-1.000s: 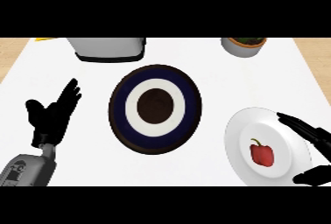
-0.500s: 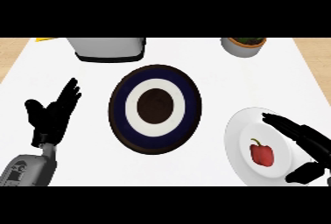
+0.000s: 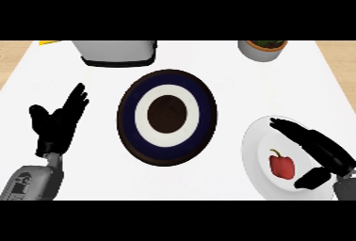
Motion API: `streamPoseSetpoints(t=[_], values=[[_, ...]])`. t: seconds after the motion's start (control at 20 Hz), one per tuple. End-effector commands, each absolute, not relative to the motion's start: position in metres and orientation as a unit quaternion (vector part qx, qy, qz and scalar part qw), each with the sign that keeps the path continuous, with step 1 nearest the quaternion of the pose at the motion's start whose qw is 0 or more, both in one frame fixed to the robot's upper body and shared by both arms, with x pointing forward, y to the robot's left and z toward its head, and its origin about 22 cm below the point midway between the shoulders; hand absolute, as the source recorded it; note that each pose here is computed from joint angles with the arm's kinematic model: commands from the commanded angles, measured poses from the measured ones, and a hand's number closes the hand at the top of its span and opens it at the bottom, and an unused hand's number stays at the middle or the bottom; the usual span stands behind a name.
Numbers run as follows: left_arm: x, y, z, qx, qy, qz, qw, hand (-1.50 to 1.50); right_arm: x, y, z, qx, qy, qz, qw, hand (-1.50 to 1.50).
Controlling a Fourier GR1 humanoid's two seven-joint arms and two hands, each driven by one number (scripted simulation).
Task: Pick the bell pepper from the plate and place it in the plate
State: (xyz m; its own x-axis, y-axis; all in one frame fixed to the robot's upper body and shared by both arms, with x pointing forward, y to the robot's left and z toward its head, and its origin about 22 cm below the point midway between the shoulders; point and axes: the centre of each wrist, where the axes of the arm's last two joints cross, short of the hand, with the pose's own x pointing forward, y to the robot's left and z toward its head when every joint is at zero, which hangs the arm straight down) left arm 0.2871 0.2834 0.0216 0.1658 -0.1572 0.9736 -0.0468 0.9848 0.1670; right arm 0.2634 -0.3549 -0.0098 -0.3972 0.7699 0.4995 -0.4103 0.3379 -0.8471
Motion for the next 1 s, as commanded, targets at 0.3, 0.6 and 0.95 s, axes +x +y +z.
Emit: streamPoseSetpoints(t=[0.3,0.6,0.95], values=[[0.295,0.282,0.01,0.078,-0.637,-0.037,0.766,0.0,0.266,-0.35,-0.025,-0.134,-0.586,0.614,0.511,-1.5],[0.275,0.298,0.02,0.073,-0.648,-0.035,0.757,0.0,0.267,-0.324,-0.031,-0.107,-0.609,0.628,0.473,1.5],[0.285,0.298,0.026,0.077,-0.645,-0.035,0.76,0.0,0.26,-0.322,-0.04,-0.109,-0.628,0.602,0.481,1.5]])
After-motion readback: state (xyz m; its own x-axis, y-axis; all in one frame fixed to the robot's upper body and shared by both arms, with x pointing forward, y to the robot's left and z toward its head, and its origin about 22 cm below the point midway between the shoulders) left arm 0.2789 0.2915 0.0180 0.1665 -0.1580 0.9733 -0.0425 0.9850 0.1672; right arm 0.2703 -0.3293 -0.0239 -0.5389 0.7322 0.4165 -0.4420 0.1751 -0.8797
